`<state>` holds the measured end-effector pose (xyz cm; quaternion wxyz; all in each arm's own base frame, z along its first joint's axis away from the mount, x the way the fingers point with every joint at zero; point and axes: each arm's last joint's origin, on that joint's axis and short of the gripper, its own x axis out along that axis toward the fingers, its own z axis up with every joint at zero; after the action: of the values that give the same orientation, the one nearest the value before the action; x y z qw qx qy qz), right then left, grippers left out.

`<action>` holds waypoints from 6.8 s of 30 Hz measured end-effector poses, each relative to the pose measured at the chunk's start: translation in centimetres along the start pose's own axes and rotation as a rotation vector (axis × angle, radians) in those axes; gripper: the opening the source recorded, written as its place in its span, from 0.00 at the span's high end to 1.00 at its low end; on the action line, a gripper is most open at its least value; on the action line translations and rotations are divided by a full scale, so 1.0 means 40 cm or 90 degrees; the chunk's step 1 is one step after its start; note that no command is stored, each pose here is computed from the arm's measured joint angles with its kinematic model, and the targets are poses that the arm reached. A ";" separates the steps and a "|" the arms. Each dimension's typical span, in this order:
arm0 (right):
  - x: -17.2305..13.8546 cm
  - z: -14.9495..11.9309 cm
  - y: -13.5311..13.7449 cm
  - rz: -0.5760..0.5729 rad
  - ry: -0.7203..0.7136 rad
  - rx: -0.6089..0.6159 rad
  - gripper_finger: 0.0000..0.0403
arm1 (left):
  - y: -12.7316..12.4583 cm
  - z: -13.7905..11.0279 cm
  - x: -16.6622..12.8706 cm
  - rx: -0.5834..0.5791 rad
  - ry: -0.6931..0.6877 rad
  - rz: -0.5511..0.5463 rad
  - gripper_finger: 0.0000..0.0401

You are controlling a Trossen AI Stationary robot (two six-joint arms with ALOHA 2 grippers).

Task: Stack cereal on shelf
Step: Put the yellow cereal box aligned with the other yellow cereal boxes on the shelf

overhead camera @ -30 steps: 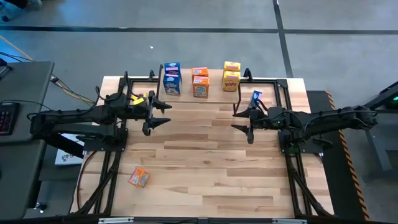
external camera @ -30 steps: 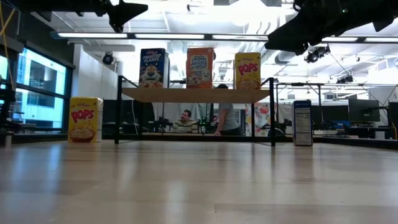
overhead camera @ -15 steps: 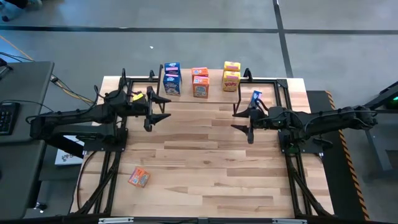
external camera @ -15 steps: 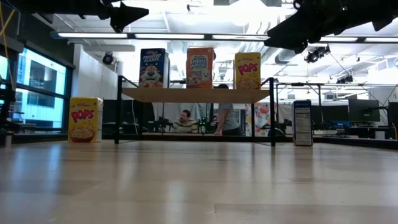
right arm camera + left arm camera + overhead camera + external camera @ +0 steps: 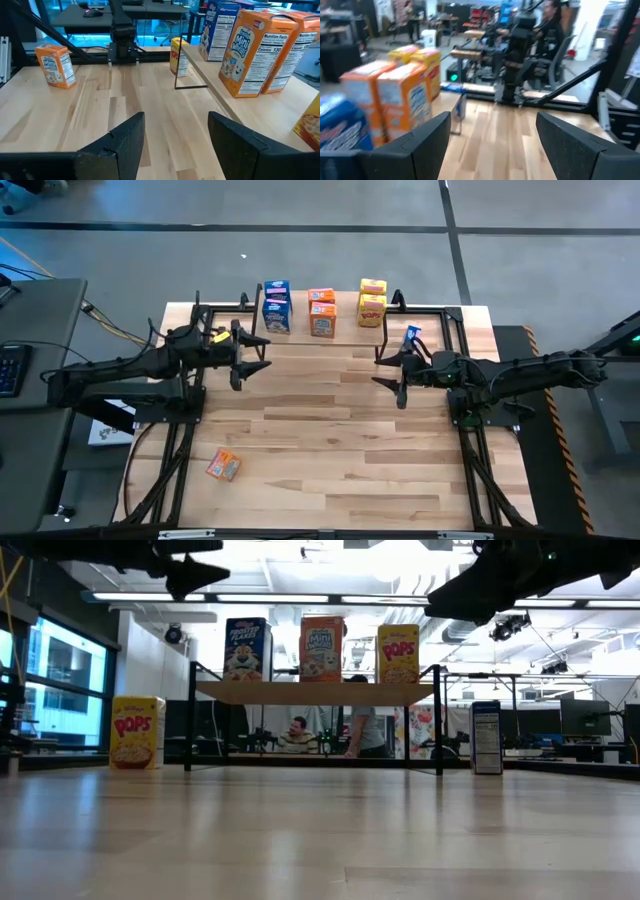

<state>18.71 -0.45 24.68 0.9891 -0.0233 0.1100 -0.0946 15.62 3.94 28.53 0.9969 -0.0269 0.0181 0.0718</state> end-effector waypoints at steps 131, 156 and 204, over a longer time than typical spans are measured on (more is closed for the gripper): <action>-0.001 -0.014 0.007 0.053 0.037 0.043 0.27 | 0.297 -0.124 -0.098 0.060 0.836 0.305 0.41; -0.001 -0.014 0.007 0.053 0.037 0.043 0.27 | 0.288 -0.118 -0.105 0.038 0.825 0.323 0.59; 0.000 -0.014 0.007 0.053 0.037 0.060 0.27 | 0.035 -0.059 -0.048 -0.127 0.610 0.125 0.59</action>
<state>18.62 -0.20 24.12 0.9886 0.0310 0.1348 -0.0595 13.46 4.93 26.18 0.8578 -0.1506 0.4693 0.1460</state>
